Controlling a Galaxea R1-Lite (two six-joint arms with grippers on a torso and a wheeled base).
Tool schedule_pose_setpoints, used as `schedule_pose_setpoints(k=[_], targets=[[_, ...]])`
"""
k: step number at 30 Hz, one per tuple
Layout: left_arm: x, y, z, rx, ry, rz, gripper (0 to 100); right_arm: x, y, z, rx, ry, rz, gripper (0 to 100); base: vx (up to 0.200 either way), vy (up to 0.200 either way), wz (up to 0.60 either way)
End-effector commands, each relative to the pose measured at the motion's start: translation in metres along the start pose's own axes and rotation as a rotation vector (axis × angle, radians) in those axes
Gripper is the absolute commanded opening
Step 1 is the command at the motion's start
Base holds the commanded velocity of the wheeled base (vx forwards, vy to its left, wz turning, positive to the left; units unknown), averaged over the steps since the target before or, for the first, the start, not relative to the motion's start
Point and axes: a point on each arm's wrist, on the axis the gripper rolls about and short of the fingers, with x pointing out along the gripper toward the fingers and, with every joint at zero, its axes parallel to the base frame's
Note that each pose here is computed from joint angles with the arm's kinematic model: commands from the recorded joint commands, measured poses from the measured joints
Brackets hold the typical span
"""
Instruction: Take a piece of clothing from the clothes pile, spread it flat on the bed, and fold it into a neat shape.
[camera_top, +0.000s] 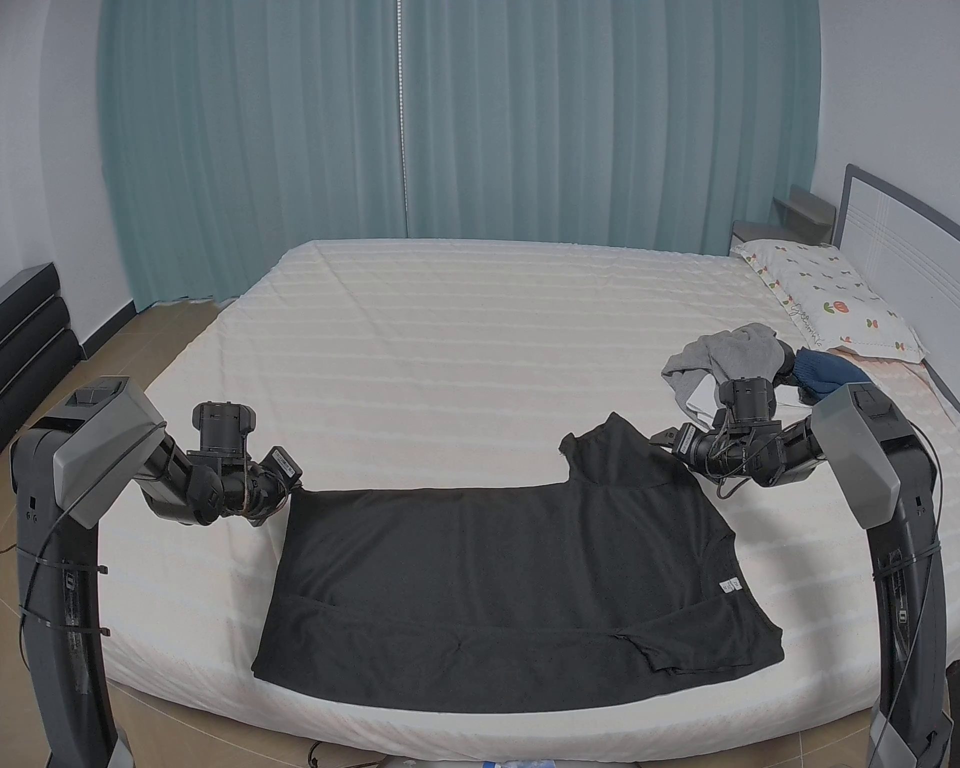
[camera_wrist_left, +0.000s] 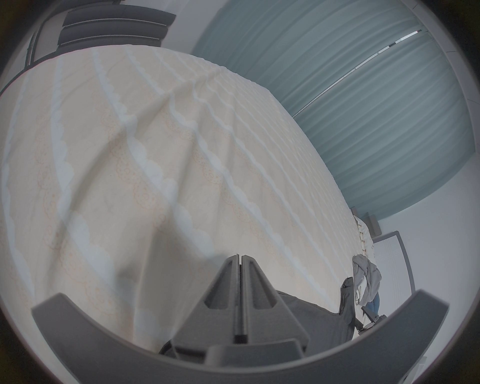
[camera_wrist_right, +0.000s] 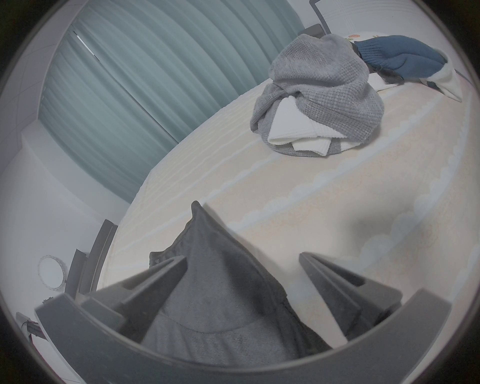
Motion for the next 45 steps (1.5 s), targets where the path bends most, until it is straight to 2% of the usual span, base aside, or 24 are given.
schedule_pose_setpoints(k=[1,11,17,27,35,39,45], targets=[[-0.001,-0.001,0.001,0.0,-0.003,-0.002,0,0.002,-0.003,-0.002,0.003,0.006,-0.006,0,0.0,0.0,0.0],[-0.002,-0.002,0.002,0.004,-0.009,-0.004,0,-0.02,-0.005,0.011,0.032,-0.002,-0.022,0,0.0,0.0,0.0],[-0.015,-0.008,0.014,-0.001,-0.049,-0.016,0,-0.043,0.005,0.022,0.107,-0.023,-0.005,0,0.0,0.0,0.0],[-0.02,-0.006,0.018,-0.003,-0.059,-0.013,0,-0.063,0.01,0.034,0.157,-0.067,0.017,0,0.0,0.0,0.0],[-0.025,-0.006,0.02,-0.005,-0.065,-0.013,0,-0.066,0.007,0.03,0.156,-0.078,0.023,0,0.0,0.0,0.0],[-0.035,-0.008,0.02,-0.001,-0.061,-0.021,0,-0.074,0.003,0.027,0.157,-0.055,0.021,0,0.0,0.0,0.0],[-0.039,-0.01,0.021,0.006,-0.064,-0.026,0,-0.087,-0.001,0.033,0.173,-0.059,0.017,0,0.0,0.0,0.0]])
